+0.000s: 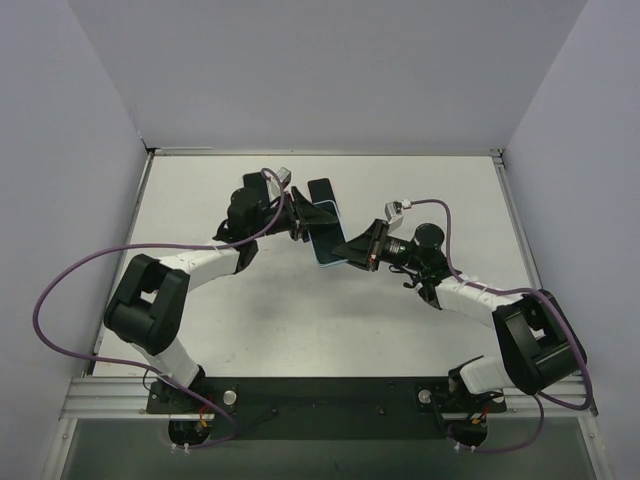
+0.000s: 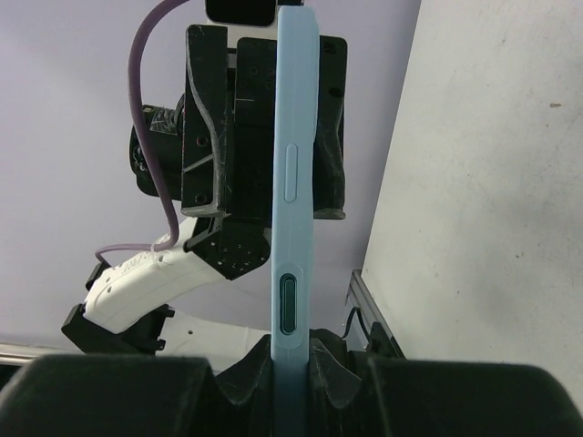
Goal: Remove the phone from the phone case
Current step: Remove the phone case from the phone.
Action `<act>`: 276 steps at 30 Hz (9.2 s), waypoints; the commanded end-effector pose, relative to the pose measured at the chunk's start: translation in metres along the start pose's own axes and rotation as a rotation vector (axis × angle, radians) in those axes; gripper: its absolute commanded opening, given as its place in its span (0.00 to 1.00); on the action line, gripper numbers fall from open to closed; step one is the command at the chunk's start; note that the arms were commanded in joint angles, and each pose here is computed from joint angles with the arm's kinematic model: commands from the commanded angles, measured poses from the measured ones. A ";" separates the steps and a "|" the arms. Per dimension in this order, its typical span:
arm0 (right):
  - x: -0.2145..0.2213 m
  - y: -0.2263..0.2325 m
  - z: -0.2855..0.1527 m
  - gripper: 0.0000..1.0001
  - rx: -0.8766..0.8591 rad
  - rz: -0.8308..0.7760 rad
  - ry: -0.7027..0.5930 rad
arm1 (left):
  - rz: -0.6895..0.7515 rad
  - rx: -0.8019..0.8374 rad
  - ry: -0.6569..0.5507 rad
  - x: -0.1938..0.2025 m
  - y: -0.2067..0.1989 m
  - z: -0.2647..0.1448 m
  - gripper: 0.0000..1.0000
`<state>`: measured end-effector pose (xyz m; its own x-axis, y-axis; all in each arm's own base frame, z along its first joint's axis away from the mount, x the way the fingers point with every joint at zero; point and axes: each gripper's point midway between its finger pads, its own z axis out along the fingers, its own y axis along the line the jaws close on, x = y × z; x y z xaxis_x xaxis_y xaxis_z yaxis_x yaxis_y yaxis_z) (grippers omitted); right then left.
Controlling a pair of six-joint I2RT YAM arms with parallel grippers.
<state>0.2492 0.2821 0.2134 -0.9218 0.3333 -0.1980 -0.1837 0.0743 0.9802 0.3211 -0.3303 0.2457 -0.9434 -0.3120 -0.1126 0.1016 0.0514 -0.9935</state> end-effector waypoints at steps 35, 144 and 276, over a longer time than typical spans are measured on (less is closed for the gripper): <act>-0.023 0.017 -0.006 0.32 0.017 0.004 -0.148 | 0.065 0.181 -0.086 -0.023 -0.058 -0.018 0.00; -0.076 0.080 0.083 0.20 0.148 0.012 -0.055 | 0.223 0.857 0.028 0.058 -0.272 -0.050 0.00; 0.032 -0.174 -0.037 0.00 1.012 -0.545 0.155 | 0.384 -0.999 0.084 0.066 0.188 0.008 0.47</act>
<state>0.2539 0.2358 0.0400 -0.8254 -0.0890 -0.5575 -0.2600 0.9364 0.2356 0.2821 -0.3583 0.0648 -0.9291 -0.0914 -0.3584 0.1190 0.8435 -0.5237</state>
